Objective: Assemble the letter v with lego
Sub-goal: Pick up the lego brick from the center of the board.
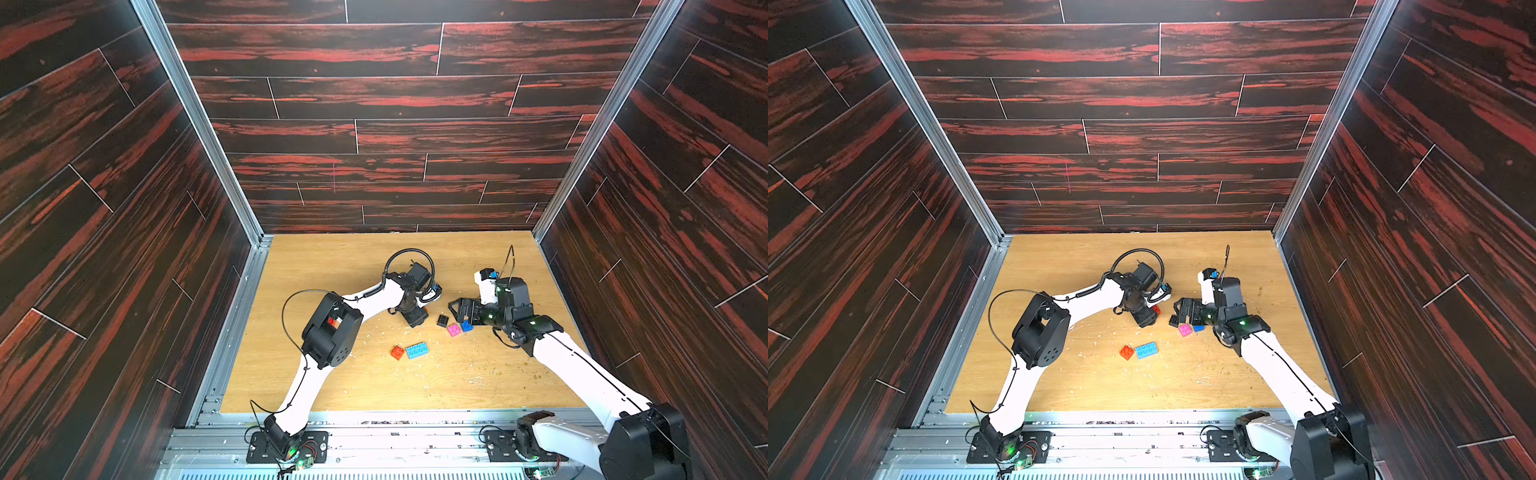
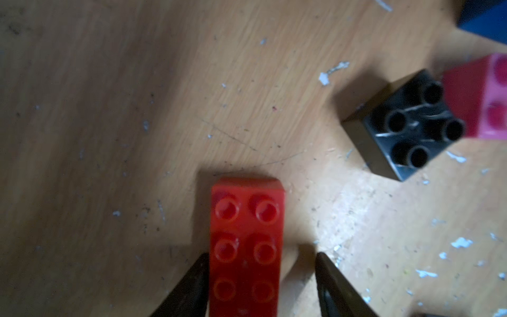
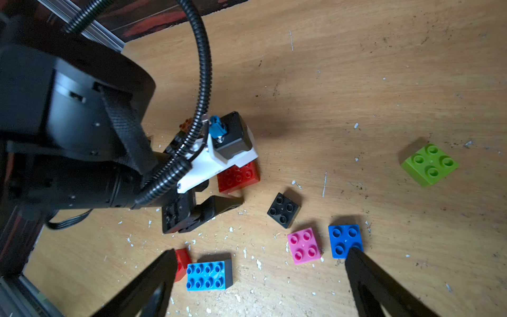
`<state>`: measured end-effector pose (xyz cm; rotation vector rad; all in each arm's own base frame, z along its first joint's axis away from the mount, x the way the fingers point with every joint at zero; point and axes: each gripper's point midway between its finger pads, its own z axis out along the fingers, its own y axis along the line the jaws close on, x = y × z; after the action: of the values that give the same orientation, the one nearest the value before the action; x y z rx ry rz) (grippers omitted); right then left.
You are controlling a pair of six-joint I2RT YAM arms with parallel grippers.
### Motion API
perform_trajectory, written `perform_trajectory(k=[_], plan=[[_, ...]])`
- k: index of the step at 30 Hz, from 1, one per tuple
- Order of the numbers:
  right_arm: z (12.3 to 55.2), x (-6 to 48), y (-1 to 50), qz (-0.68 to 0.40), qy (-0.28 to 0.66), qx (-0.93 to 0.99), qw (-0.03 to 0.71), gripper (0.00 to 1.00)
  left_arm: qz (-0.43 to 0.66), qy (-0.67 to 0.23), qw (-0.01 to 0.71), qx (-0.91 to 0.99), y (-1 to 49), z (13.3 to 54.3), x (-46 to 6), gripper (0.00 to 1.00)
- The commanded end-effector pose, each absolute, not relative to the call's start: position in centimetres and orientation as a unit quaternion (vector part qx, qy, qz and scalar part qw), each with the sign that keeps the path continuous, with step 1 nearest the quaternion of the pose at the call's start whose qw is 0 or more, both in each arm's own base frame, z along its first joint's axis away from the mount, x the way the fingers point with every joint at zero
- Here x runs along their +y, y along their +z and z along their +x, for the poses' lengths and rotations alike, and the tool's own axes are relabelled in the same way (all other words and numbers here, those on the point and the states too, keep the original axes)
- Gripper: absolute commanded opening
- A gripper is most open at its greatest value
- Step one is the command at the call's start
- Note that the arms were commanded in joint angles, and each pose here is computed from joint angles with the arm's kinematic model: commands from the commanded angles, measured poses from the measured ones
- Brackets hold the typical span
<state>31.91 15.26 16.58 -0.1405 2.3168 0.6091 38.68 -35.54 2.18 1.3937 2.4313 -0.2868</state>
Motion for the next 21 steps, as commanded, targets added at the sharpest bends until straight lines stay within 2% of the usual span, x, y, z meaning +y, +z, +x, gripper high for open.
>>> perform_trajectory(k=[1,9,13,18,21], plan=[[31.8,15.6,17.7,-0.054,0.250,0.893,0.371,0.98,0.497,-0.081,0.154,0.850,2.2,39.0,-35.1,0.60],[31.7,15.5,17.4,-0.056,0.248,0.895,0.367,0.98,0.500,-0.082,0.140,0.851,1.4,39.0,-35.3,0.38],[31.7,15.5,17.4,-0.056,0.246,0.896,0.366,0.98,0.498,-0.085,0.130,0.853,0.9,38.9,-35.4,0.35],[31.7,15.6,17.4,-0.062,0.247,0.895,0.367,0.99,0.488,-0.075,0.134,0.859,1.2,39.7,-35.1,0.23],[31.6,15.8,17.6,-0.068,0.252,0.892,0.369,0.98,0.476,-0.074,0.149,0.864,2.4,40.5,-34.7,0.22]])
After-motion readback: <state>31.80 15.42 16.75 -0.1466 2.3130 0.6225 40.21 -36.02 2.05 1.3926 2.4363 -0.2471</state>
